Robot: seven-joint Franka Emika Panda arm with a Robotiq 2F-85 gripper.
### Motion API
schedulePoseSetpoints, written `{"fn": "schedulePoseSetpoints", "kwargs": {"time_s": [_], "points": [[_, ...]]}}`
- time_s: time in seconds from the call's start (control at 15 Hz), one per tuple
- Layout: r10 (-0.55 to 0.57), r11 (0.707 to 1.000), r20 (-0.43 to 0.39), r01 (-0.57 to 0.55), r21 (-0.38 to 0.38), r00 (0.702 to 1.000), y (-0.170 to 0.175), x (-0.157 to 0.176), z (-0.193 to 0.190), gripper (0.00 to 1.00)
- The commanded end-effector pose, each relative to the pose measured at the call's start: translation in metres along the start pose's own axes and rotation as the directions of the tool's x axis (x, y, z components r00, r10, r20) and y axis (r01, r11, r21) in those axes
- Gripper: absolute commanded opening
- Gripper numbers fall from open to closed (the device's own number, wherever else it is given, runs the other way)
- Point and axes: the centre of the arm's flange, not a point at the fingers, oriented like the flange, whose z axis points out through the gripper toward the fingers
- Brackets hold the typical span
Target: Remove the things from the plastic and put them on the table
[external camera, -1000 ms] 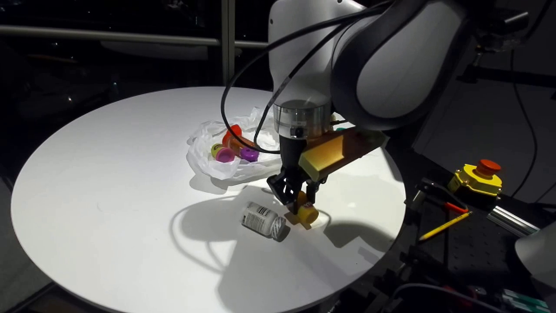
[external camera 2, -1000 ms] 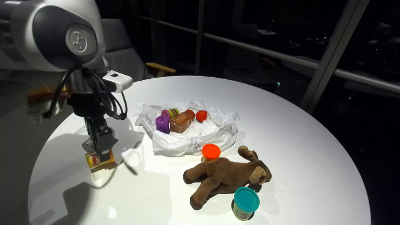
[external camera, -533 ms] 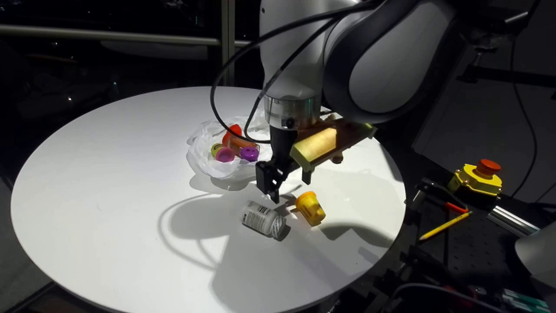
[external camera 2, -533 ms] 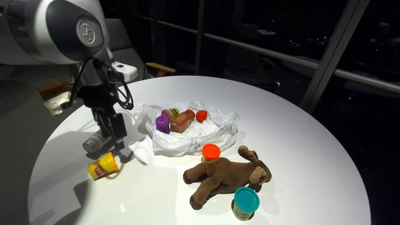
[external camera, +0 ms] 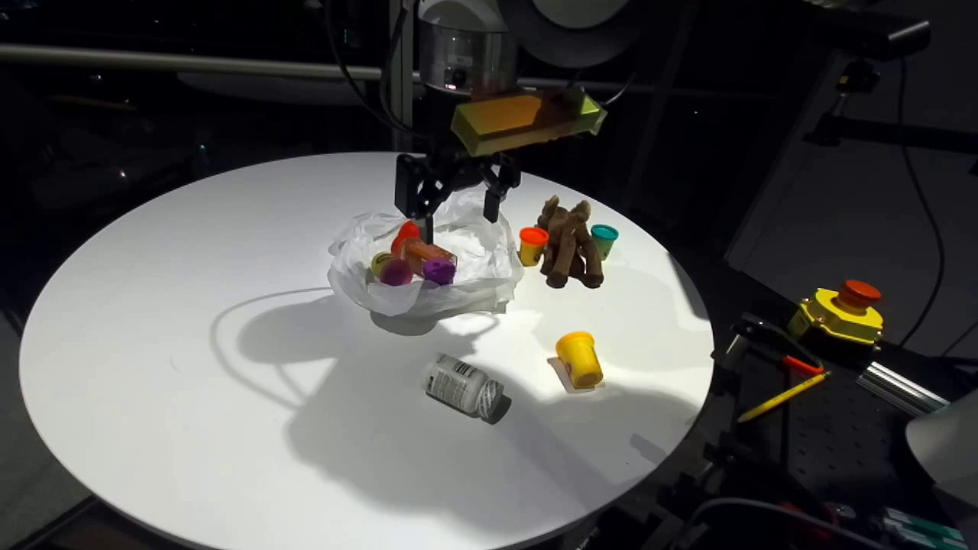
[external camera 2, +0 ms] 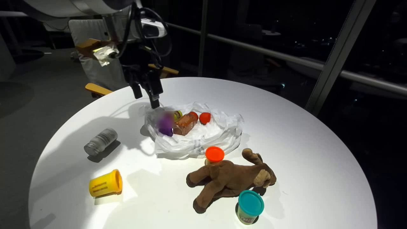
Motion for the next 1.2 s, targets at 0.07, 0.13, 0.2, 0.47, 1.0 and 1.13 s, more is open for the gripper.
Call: {"fn": "schedulePoseSetpoints", "kwargs": {"time_s": [0.07, 0.13, 0.2, 0.47, 1.0, 1.13], "points": [[-0.003, 1.0, 0.027, 0.003, -0.022, 1.0, -0.002, 0.052, 0.016, 1.0], [0.002, 1.0, 0.045, -0.001, -0.022, 0.999, -0.001, 0.057, 0.022, 1.0], [0.007, 1.0, 0.062, -0.006, -0.023, 0.998, 0.0, 0.062, 0.028, 1.0], [0.024, 1.0, 0.134, -0.023, -0.01, 0.991, 0.004, 0.07, 0.053, 1.0], [0.067, 0.994, 0.244, -0.086, 0.07, 0.967, 0.013, 0.069, 0.087, 1.0], [0.078, 0.991, 0.245, -0.101, 0.086, 0.966, 0.012, 0.071, 0.091, 1.0]]}}
